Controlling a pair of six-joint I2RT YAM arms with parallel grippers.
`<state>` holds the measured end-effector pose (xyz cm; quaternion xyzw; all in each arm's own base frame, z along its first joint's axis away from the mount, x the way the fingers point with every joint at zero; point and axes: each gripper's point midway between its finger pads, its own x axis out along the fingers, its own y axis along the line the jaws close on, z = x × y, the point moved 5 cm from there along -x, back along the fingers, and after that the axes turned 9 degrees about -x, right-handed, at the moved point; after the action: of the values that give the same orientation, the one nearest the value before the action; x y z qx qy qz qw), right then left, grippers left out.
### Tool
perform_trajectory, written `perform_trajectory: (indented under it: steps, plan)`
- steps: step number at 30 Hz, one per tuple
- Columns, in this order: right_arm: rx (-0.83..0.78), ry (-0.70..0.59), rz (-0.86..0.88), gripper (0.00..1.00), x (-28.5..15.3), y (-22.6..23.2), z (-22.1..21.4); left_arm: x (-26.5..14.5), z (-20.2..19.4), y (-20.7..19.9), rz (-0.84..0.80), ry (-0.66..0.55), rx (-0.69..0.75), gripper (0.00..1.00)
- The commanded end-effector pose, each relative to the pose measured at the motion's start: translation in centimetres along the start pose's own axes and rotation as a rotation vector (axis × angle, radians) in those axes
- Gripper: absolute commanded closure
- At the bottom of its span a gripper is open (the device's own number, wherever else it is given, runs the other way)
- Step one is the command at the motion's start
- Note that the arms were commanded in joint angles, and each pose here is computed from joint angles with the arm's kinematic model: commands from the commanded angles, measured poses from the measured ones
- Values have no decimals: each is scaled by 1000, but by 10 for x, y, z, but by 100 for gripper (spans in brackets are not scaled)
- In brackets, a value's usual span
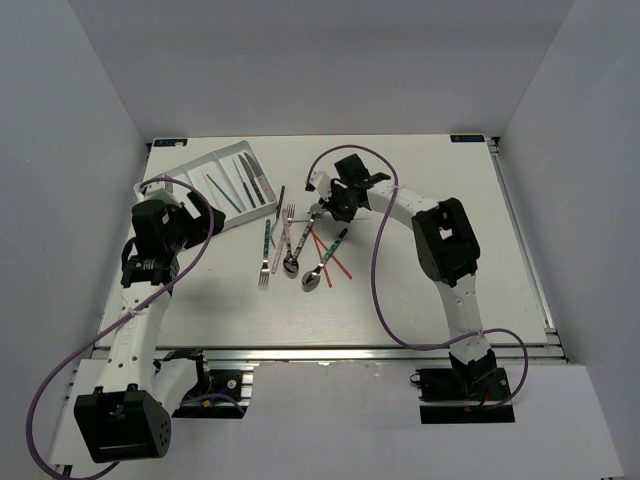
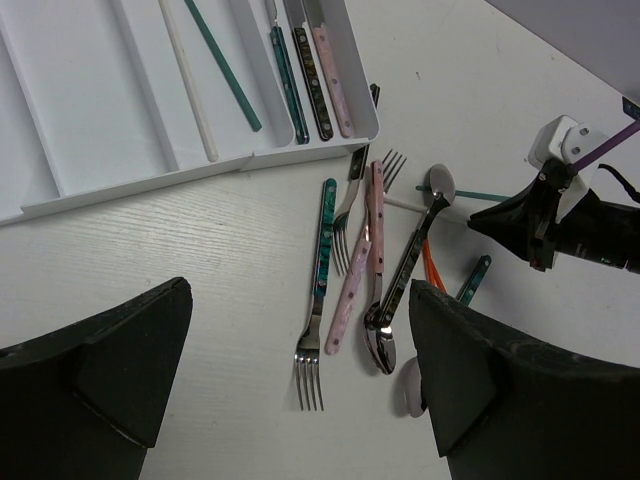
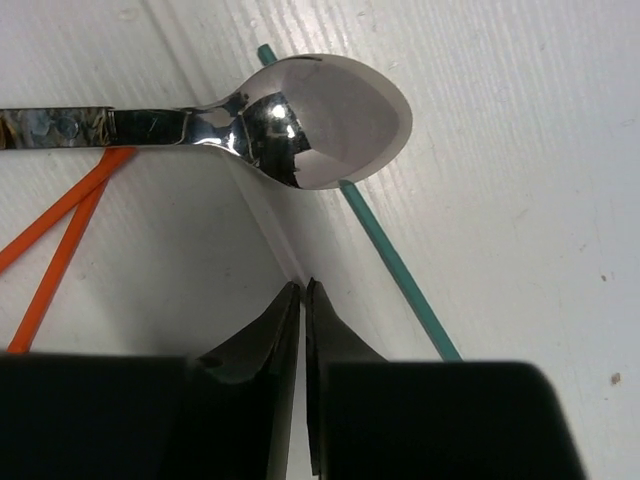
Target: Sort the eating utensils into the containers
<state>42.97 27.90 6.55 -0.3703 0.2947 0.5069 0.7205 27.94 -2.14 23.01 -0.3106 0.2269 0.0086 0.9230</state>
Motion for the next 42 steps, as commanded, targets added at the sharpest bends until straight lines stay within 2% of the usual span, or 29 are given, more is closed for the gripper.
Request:
perform_trajectory:
  steps: [1,4,13,15,20,24,30,36,39,42]
  plan:
    - [4,62,-1,92,3,6,-16,-4,6,-7,-37,-27,22,2]
    - [-3,76,1,100,-5,14,-23,-4,6,-8,-39,-27,23,2]
    - [-66,143,-71,100,-21,24,-49,-5,6,-9,-44,-29,20,2]
    - [-58,195,-123,100,-25,22,-60,-5,6,-9,-44,-31,21,2]
    - [36,312,-154,100,-43,17,-94,-6,7,-9,-44,-34,19,2]
    - [95,297,-154,100,-64,24,-93,-6,8,-9,-43,-39,18,2]
    - [236,249,4,100,-78,63,-90,-7,9,-9,-38,-44,18,2]
    - [404,373,65,100,-77,101,-120,-6,7,-9,-44,-34,14,2]
    - [450,343,94,89,-73,110,-120,-6,7,-10,-50,-34,13,2]
    - [464,354,105,85,-69,116,-125,-6,7,-10,-46,-37,14,2]
